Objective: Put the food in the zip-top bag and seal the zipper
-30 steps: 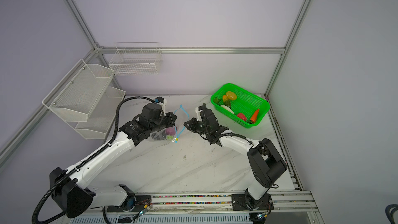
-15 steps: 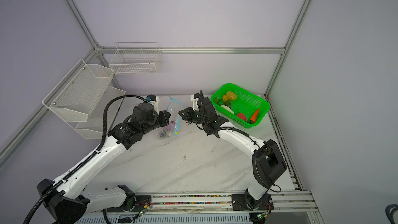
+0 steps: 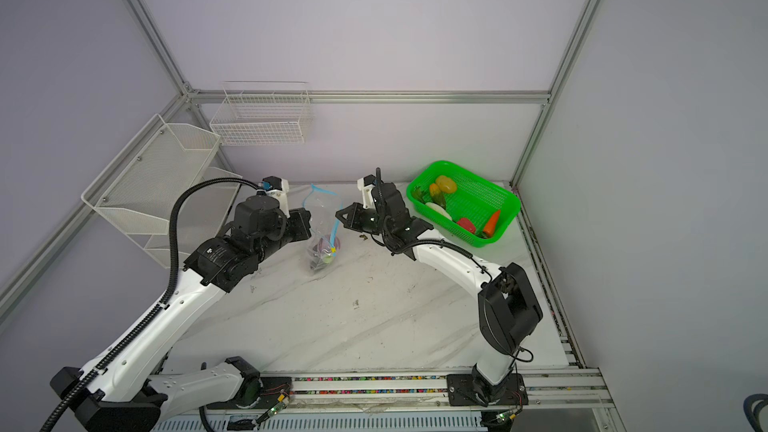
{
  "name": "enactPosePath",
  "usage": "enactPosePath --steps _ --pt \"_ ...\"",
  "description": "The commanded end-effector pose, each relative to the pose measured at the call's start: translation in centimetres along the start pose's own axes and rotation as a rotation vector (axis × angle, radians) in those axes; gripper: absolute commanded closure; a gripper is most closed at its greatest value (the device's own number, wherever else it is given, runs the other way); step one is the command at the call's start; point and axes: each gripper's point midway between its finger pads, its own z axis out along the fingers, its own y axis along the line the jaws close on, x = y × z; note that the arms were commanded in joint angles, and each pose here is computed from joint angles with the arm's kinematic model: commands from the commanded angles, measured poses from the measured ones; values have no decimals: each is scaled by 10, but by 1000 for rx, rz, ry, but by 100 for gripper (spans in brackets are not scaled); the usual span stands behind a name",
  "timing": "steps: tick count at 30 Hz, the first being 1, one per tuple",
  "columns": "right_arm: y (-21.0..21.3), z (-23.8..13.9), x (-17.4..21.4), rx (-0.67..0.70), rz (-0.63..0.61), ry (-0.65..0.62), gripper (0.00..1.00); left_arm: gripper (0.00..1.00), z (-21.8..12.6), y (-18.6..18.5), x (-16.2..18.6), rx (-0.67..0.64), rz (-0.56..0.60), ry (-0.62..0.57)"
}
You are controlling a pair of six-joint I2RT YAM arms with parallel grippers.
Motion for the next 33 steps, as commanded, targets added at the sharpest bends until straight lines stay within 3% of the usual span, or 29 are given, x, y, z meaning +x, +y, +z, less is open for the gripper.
enactPosePath --steps 1,8,18,23,33 --pt "14 10 1 -64 -33 13 100 100 -39 0 -45 5 -2 -132" --pt "15 31 18 -107 -35 65 100 100 -50 13 -43 -26 -2 -151" --pt "-15 38 35 -56 -30 89 100 100 -8 3 -10 22 -25 -27" --pt "-23 35 37 -42 -23 97 93 100 7 -5 5 66 -49 22" --pt "-29 3 -3 19 -70 38 70 100 20 -8 21 88 -65 75"
